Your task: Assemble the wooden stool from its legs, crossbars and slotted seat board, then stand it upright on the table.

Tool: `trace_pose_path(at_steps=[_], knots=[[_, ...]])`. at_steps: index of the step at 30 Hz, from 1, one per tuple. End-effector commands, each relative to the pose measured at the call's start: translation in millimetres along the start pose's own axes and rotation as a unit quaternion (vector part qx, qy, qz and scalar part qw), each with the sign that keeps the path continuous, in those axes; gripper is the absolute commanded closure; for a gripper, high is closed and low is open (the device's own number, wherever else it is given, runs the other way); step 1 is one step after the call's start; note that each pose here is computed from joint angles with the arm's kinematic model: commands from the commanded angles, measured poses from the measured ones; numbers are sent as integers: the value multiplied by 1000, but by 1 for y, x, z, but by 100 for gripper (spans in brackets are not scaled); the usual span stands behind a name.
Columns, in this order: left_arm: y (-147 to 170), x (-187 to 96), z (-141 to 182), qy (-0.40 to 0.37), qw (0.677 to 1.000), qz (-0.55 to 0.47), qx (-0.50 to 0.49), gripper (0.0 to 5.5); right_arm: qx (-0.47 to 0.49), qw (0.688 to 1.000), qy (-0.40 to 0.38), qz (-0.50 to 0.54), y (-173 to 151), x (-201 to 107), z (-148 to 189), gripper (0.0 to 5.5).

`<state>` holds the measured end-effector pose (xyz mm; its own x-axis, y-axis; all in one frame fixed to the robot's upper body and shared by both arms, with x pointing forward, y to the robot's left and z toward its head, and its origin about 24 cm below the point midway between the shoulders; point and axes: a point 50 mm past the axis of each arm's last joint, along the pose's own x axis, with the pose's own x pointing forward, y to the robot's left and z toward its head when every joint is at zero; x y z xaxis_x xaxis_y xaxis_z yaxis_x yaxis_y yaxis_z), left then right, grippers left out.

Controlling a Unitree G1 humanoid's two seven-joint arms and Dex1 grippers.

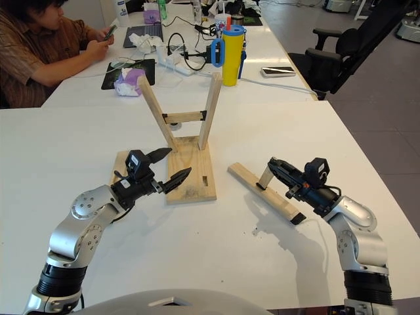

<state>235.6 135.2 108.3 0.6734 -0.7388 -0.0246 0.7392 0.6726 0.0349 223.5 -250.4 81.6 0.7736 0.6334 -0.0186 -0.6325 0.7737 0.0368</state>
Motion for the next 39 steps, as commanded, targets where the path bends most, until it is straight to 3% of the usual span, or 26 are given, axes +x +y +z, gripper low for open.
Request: trace_pose_path(at_steps=[1, 5, 8, 15, 19, 26, 39], knots=[[5, 2, 4, -1, 1000, -1, 11, 119, 22, 997, 78, -19, 11, 4, -35, 506], [6, 4, 6, -3, 1000, -1, 15, 119, 6, 987, 128, -93, 9, 19, -45, 506], [7, 5, 8, -8, 1000, 4, 17, 119, 28, 982, 124, -136, 16, 29, -47, 506], [6, 5, 7, -11, 1000, 10, 18, 119, 68, 967, 35, -245, 23, 38, -43, 506], [6, 6, 7, -12, 1000, 7, 19, 119, 43, 955, -27, -292, 27, 21, -42, 506], [8, 5, 6, -7, 1000, 2, 20, 119, 13, 954, -14, -298, 40, 11, -62, 506], [8, 5, 5, -6, 1000, 3, 20, 119, -7, 959, -44, -280, 37, 27, -39, 506]])
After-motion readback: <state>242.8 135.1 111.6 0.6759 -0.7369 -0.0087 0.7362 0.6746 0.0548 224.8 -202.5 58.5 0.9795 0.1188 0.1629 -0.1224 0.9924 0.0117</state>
